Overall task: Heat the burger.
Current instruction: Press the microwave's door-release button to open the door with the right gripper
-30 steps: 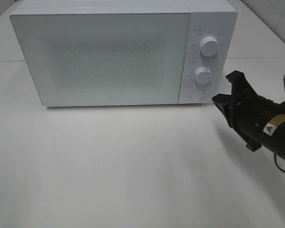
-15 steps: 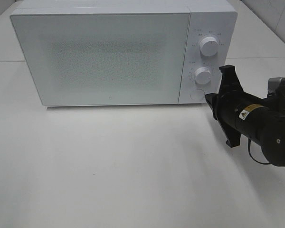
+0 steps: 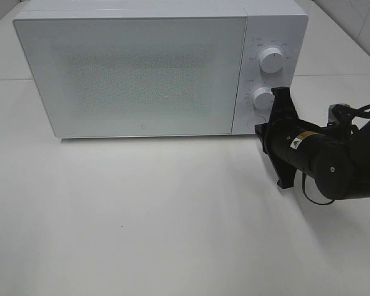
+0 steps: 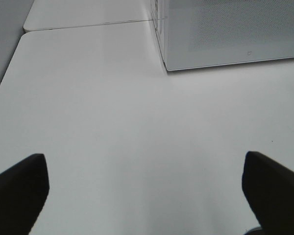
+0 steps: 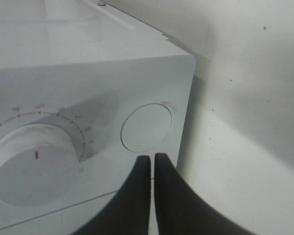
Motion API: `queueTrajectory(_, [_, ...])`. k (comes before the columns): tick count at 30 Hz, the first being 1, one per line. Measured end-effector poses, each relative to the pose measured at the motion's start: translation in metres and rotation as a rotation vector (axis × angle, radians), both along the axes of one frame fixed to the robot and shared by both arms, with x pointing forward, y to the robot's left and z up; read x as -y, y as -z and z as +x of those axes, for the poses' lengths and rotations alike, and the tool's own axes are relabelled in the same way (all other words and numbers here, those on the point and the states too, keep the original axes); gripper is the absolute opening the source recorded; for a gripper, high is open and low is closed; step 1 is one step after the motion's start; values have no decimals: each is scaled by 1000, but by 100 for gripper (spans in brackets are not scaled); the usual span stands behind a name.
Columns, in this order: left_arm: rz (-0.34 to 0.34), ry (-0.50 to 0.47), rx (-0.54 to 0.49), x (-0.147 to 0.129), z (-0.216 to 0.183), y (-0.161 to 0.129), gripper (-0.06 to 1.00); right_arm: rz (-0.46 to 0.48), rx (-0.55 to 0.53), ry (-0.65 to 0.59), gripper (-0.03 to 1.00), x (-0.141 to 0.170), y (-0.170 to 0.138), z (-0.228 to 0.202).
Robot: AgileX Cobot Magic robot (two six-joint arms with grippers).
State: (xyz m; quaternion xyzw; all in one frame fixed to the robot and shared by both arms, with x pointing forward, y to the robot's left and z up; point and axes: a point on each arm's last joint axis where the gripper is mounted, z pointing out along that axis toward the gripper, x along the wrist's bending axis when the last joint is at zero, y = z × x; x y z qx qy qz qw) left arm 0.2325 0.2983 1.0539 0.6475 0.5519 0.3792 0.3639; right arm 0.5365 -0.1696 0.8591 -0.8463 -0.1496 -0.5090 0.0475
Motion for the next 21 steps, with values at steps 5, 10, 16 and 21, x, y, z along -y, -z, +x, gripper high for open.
queueTrajectory(5, [0,0,0,0,0,0,99,15,-5,8,0,-3,5,7])
queueTrajectory(10, [0,0,0,0,0,0,99,17,-8,9,0,-6,8,11])
queueTrajectory(16, [0,0,0,0,0,0,99,22,-7,17,0,-8,10,17])
queueTrajectory(21, [0,0,0,0,0,0,99,24,-10,30,0,-8,13,18])
